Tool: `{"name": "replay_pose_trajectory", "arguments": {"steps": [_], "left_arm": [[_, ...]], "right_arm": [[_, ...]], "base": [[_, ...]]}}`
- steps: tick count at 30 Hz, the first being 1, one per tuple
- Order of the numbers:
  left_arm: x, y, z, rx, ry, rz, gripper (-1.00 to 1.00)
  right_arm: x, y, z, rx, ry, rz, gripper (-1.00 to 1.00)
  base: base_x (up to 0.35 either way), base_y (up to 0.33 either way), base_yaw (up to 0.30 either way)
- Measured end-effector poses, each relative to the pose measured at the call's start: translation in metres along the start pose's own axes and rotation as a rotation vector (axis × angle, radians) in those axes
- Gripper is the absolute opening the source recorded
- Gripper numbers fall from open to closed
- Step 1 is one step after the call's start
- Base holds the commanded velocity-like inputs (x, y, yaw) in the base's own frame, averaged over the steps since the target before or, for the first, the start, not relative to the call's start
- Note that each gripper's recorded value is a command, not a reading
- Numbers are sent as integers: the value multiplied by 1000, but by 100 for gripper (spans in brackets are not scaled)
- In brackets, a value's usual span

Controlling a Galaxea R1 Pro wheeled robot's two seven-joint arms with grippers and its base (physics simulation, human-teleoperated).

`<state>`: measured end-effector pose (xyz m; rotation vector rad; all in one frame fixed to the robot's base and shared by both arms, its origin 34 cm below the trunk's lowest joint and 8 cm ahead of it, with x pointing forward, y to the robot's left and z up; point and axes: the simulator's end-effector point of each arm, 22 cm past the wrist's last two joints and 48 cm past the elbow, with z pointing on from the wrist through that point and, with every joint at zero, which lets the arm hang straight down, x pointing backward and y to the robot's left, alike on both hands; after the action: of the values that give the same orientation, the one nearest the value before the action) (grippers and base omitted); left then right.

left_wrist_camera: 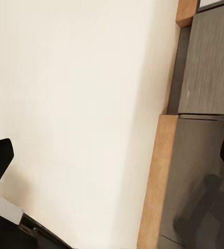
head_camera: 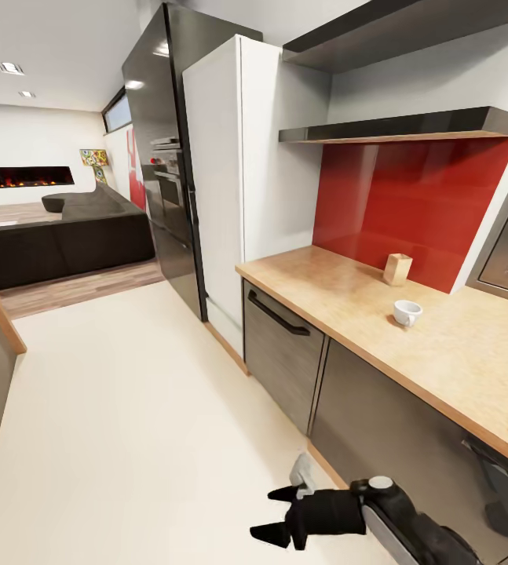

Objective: Set up a coffee station on the kitchen countertop: keep the coffee maker on the countertop, move the bottle of coffee from the kitchen shelf to the counter next to the coffee maker, place a paper coffee filter on top of the coffee maker, put the saucer next to the coffee maker with the coffee cup on the saucer, and place the electric kettle next to the coffee maker.

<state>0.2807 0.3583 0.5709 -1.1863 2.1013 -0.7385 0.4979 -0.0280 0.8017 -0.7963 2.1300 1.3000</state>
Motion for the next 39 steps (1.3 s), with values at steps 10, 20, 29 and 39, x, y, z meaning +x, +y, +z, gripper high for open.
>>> {"name": "replay_pose_trajectory", "arguments": {"steps": [10, 20, 29, 39], "left_arm": [[1, -1, 0, 2, 2, -1, 100], [1, -1, 0, 3, 2, -1, 100], [1, -1, 0, 3, 2, -1, 100], [1, -1, 0, 3, 2, -1, 100]], "right_arm": [[-164, 28, -4, 8, -70, -112, 100], [-438, -51, -265, 579, -266, -308, 100], [-451, -108, -416, 825, -323, -164, 100], [-416, -156, -494, 1040, -263, -63, 100]], "base": [[0, 0, 0], [0, 0, 0], [0, 0, 0], [7, -26, 0]]}}
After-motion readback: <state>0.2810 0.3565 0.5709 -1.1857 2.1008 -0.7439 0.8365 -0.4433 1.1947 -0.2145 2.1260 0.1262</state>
